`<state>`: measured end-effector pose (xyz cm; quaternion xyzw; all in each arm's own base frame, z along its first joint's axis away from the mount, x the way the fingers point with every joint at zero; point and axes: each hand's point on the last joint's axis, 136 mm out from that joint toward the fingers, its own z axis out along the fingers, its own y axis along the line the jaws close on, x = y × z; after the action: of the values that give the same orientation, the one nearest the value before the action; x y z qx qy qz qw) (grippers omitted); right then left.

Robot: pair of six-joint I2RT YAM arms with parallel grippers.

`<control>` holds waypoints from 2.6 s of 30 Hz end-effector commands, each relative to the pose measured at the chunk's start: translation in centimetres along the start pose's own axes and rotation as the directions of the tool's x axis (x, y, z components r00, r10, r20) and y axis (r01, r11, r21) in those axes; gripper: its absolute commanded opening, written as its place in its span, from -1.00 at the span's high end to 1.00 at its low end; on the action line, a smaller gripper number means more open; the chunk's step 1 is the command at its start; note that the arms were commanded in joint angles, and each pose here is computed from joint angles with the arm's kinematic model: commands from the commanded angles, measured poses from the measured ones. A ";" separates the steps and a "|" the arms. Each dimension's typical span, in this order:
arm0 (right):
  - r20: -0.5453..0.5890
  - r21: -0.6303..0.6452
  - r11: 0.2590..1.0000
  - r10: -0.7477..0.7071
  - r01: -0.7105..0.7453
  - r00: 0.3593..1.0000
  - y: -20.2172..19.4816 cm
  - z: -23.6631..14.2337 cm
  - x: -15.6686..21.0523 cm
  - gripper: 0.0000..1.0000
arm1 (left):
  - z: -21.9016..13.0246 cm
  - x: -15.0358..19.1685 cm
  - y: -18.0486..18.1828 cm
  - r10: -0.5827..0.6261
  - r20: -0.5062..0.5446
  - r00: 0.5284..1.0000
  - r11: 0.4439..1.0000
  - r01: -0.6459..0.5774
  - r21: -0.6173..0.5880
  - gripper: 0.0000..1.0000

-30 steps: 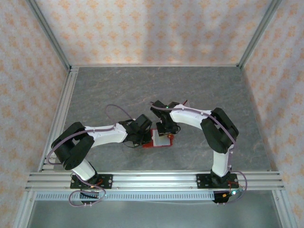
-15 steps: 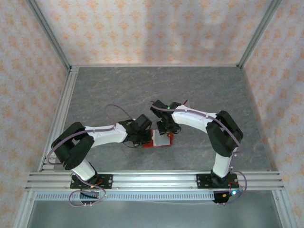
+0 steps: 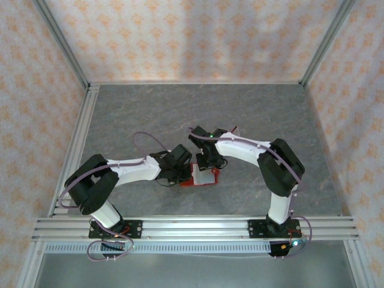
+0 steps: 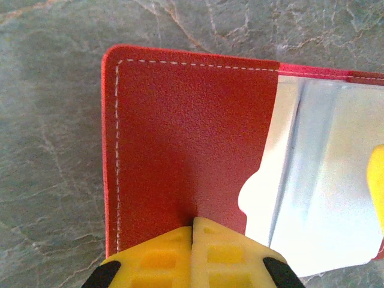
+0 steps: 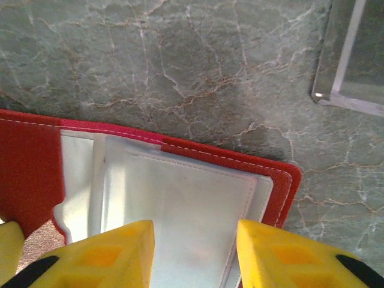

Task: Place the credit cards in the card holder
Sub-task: Flip over the card slot in the card holder.

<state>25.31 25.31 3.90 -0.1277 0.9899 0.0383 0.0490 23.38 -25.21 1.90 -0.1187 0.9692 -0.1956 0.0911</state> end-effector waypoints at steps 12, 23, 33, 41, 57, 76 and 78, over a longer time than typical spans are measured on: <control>-0.047 0.058 0.997 -0.041 0.044 0.998 -0.5 3.1 0.8 0.18 | 0.1 1.3 3.4 0.000 -0.025 1.000 0.992 -0.003 -0.128 1.00; -0.053 0.074 0.996 -0.047 0.051 0.997 -0.7 3.5 1.6 0.37 | 0.3 1.4 3.4 0.002 -0.030 1.000 0.991 -0.006 -0.131 1.00; -0.021 0.056 0.997 -0.055 0.056 0.998 -0.1 1.3 0.7 0.72 | 0.3 1.4 3.4 0.001 -0.032 0.999 0.991 -0.006 -0.130 1.00; -0.020 -0.013 0.999 -0.048 0.048 0.999 1.6 -0.3 -0.1 1.00 | 0.5 1.5 3.1 -0.008 -0.035 0.999 0.994 0.004 -0.111 1.00; -0.143 -0.187 0.981 0.018 -0.044 0.990 5.2 0.0 0.9 0.73 | 0.4 1.7 2.9 -0.024 -0.031 0.999 0.996 0.021 -0.090 1.00; -0.144 -0.292 0.951 0.055 -0.096 0.988 7.9 -0.6 -0.6 0.28 | -1.7 1.6 3.0 0.007 -0.004 1.000 0.997 -0.007 -0.078 1.00; -0.144 -0.317 0.942 0.064 -0.108 0.987 8.4 -0.8 -0.9 0.23 | -2.0 1.6 2.7 0.016 -0.005 1.000 0.998 -0.016 -0.064 1.00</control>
<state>23.44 32.22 4.75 -0.1048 0.9793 0.1688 -0.0390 21.60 -23.68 2.25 -0.1202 0.9718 -0.1851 0.0831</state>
